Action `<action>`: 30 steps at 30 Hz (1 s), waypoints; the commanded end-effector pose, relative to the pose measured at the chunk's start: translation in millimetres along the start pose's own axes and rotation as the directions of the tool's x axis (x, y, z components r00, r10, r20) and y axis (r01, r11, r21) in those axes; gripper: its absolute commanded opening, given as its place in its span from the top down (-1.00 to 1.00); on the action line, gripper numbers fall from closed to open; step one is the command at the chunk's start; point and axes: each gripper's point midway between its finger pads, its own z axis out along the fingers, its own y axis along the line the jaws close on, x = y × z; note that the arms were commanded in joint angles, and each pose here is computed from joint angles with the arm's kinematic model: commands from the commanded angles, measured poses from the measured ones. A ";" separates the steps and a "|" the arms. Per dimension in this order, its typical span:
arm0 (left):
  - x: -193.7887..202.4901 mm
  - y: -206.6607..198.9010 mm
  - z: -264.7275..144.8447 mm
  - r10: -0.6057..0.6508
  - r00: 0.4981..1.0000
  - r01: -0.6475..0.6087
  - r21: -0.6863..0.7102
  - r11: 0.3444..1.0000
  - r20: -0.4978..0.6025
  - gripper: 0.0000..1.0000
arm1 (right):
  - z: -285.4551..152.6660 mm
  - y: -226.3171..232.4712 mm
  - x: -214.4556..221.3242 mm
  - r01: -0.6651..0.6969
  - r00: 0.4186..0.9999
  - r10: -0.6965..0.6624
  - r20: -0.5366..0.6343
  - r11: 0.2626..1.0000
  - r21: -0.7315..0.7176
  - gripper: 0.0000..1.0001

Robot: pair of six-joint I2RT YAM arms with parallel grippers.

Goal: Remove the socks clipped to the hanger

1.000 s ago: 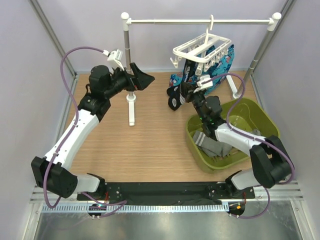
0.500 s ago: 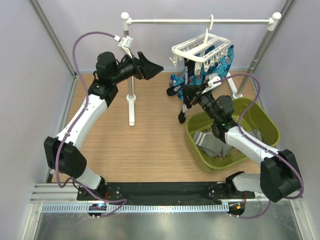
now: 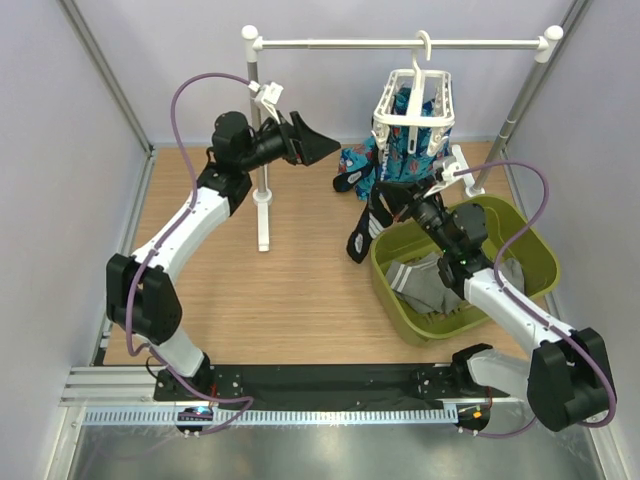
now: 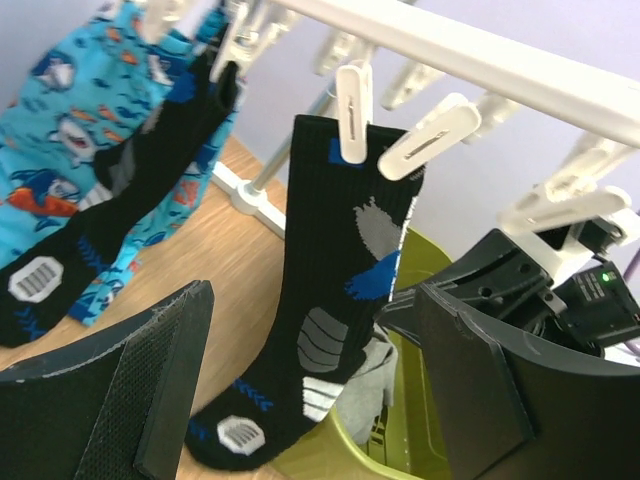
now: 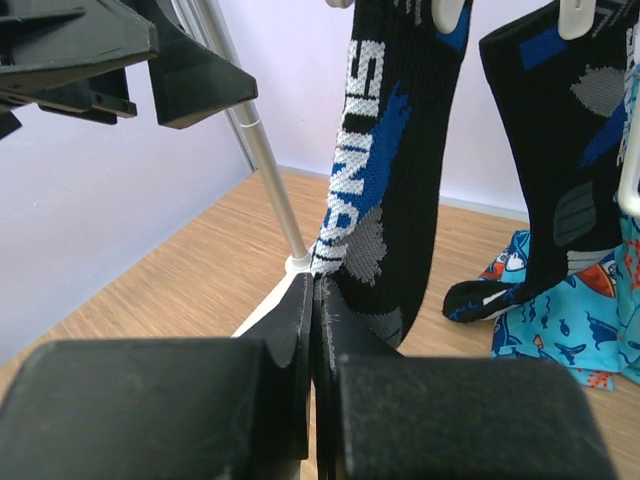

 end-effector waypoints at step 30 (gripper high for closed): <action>95.2 -44.2 28.4 0.103 0.991 -0.071 0.304 0.950 -0.090 -0.78 | -12.0 32.4 -48.9 -0.231 0.971 0.237 0.015 0.957 -0.177 0.98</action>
